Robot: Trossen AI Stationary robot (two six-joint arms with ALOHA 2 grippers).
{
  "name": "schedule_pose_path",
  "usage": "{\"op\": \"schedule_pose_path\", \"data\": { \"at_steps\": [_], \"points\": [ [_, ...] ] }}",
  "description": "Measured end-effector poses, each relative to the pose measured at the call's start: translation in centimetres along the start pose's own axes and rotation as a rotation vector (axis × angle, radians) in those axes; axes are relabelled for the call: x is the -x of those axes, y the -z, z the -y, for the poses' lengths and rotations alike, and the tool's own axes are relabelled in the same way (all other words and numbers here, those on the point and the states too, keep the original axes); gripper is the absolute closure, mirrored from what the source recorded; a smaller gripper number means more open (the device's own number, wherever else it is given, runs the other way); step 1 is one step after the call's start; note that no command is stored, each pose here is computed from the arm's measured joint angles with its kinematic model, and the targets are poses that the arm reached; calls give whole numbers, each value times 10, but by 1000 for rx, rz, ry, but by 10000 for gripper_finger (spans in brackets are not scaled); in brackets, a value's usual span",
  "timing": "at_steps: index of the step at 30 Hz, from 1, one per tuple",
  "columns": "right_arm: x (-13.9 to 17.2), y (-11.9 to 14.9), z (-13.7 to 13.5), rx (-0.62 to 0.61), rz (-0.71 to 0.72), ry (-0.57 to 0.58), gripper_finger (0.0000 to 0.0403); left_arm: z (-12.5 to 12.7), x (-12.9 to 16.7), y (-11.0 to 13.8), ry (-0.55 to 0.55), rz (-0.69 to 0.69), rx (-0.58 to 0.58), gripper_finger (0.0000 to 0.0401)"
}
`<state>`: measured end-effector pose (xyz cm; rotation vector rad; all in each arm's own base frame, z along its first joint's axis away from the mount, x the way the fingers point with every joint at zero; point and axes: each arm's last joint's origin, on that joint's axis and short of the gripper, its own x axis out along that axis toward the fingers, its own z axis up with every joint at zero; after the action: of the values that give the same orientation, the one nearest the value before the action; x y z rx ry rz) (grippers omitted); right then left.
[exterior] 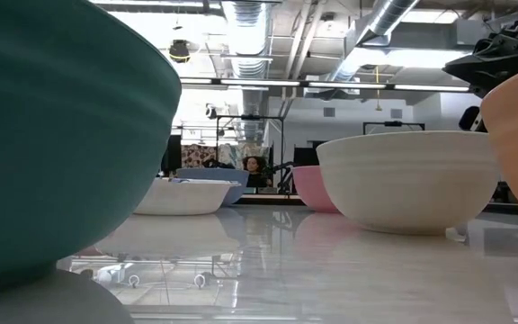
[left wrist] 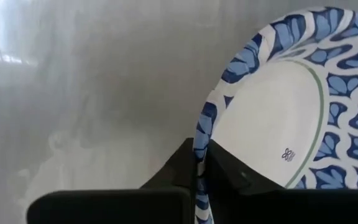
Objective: Nest bowls inside each other
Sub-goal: Stack the blue patterned bowl on top of the blue patterned bowl
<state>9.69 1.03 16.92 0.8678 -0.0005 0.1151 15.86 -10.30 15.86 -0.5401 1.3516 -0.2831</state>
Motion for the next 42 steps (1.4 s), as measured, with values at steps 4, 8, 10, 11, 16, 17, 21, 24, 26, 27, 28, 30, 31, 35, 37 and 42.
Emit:
{"op": "schedule_pose_path", "data": {
  "at_steps": [4,8,10,11,16,17,21,24,26,27,28,30,31,35,37,42],
  "points": [
    [0,0,0,-10,3,-1,365,1,0,-1,-5,17,67,398],
    [1,-6,-6,-47,46,-44,365,8,6,-8,-4,67,113,400],
    [2,-13,-14,-27,82,-66,365,14,10,-12,6,96,125,400],
    [4,-19,-19,-12,117,-77,365,17,12,-15,13,111,130,401],
    [12,-45,-47,129,252,-102,365,33,29,-29,56,167,140,401],
    [14,-50,-53,164,273,-97,365,36,33,-31,55,170,137,401],
    [15,-64,-68,274,305,-46,365,38,44,-31,-9,124,142,401],
    [8,-68,-71,301,250,26,365,37,51,-28,-54,82,172,401],
    [0,-67,-70,309,184,93,365,38,57,-25,-55,76,201,401],
    [-6,-67,-70,314,146,128,365,40,61,-25,-41,88,214,401],
    [-11,-67,-69,318,112,157,365,42,67,-24,-21,108,224,401],
    [-27,-68,-70,326,48,209,365,46,81,-23,12,173,252,401],
    [-35,-69,-72,330,24,230,365,47,89,-22,27,214,268,401],
    [-68,-82,-83,359,-29,289,365,49,126,-17,75,439,370,401],
    [-85,-91,-89,360,-37,309,365,48,144,-14,89,583,445,401],
    [-116,-120,-109,392,-21,290,365,39,181,-8,58,945,590,401]
  ]
}}
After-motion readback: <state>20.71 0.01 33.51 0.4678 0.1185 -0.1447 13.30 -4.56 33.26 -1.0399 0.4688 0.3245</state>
